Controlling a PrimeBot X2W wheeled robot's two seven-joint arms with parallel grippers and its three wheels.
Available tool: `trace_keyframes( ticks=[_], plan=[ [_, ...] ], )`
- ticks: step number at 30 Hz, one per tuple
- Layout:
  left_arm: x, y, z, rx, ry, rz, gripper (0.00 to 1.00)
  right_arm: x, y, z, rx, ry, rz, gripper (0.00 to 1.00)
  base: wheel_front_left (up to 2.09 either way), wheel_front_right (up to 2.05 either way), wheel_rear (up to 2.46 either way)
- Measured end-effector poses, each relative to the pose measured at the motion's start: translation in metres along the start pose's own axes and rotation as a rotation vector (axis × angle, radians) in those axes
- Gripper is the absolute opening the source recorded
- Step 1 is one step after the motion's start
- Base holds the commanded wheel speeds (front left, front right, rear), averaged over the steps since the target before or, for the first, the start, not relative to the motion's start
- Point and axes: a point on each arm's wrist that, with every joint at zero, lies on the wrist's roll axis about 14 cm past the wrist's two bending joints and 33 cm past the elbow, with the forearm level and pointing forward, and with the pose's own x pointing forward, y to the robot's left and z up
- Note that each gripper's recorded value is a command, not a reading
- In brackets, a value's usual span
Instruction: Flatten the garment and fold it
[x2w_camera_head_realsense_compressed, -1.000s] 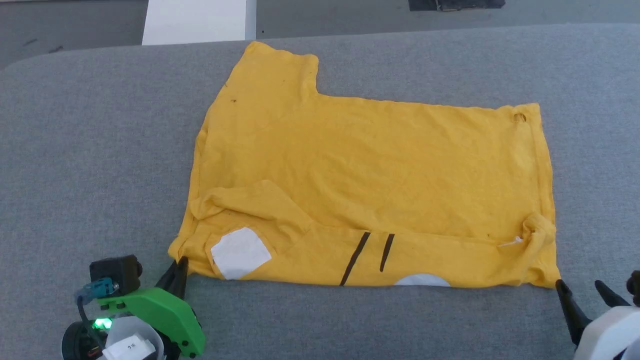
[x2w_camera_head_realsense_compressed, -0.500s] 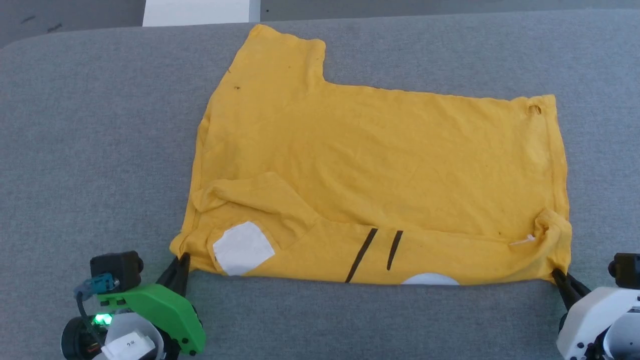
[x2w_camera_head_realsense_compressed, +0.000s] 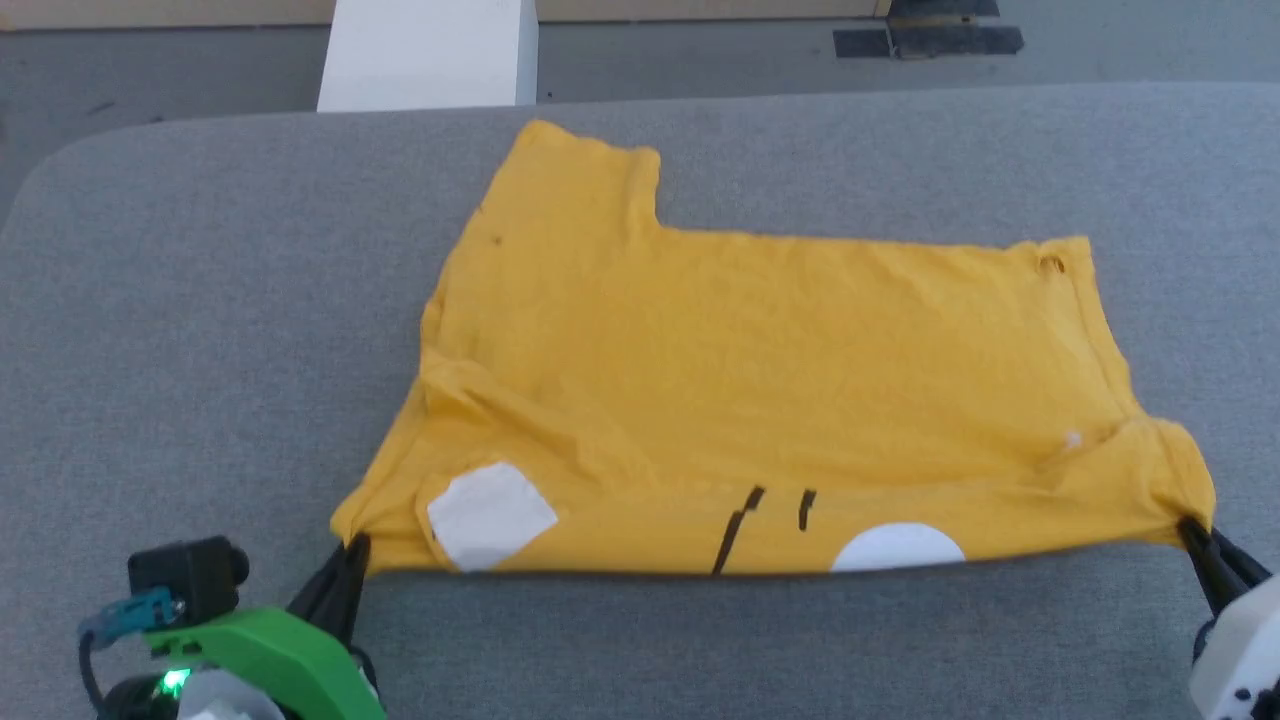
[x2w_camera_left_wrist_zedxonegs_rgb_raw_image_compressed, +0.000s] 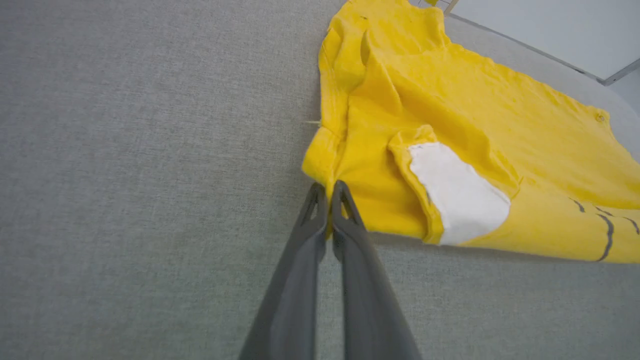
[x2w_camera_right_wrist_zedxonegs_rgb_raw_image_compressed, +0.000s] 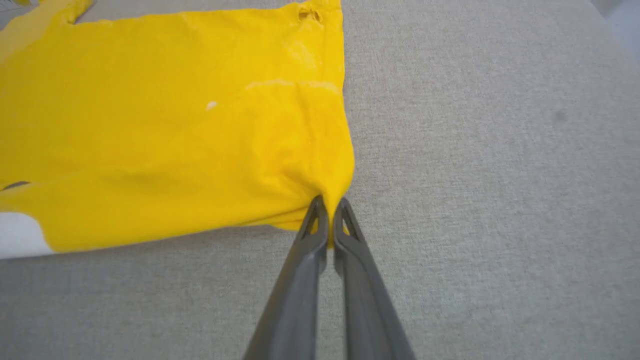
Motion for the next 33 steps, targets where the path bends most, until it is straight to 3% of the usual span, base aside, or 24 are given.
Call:
trace_keyframes(
  ticks=[6,14,15,16,17,18,22,27,33],
  plan=[
    [-0.036,-0.001,-0.017,-0.024,0.082,0.019,0.0,-0.029,-0.003,-0.019,0.021,0.069,0.006,0.0,0.0,0.0,0.0],
    [-0.053,0.002,-0.078,-0.161,0.242,0.075,0.0,-0.039,0.004,-0.062,0.053,0.172,0.018,0.0,0.0,0.0,0.0],
    [-0.052,0.003,-0.084,-0.175,0.255,0.076,0.13,-0.039,0.005,-0.065,0.056,0.175,0.02,0.0,0.0,0.0,0.0],
    [-0.051,0.004,-0.087,-0.186,0.251,0.081,0.44,-0.038,0.003,-0.066,0.062,0.166,0.013,0.0,0.0,0.0,0.0],
    [-0.05,0.006,-0.089,-0.187,0.244,0.087,1.0,-0.038,0.001,-0.066,0.065,0.152,0.005,0.28,0.0,0.0,0.0],
    [-0.049,0.008,-0.09,-0.186,0.238,0.092,1.0,-0.038,-0.001,-0.066,0.058,0.144,-0.002,1.0,0.0,0.0,0.0],
    [-0.044,0.014,-0.084,-0.18,0.19,0.095,1.0,-0.037,-0.003,-0.068,0.054,0.13,-0.01,1.0,0.0,0.0,0.0],
    [-0.04,0.015,-0.045,-0.177,0.047,0.08,1.0,-0.041,-0.014,-0.038,0.039,0.01,-0.04,1.0,0.0,0.0,0.0],
    [-0.027,0.01,0.075,0.016,-0.346,0.037,1.0,-0.04,-0.015,0.042,-0.042,-0.285,-0.079,1.0,0.0,0.0,0.0]
  ],
)
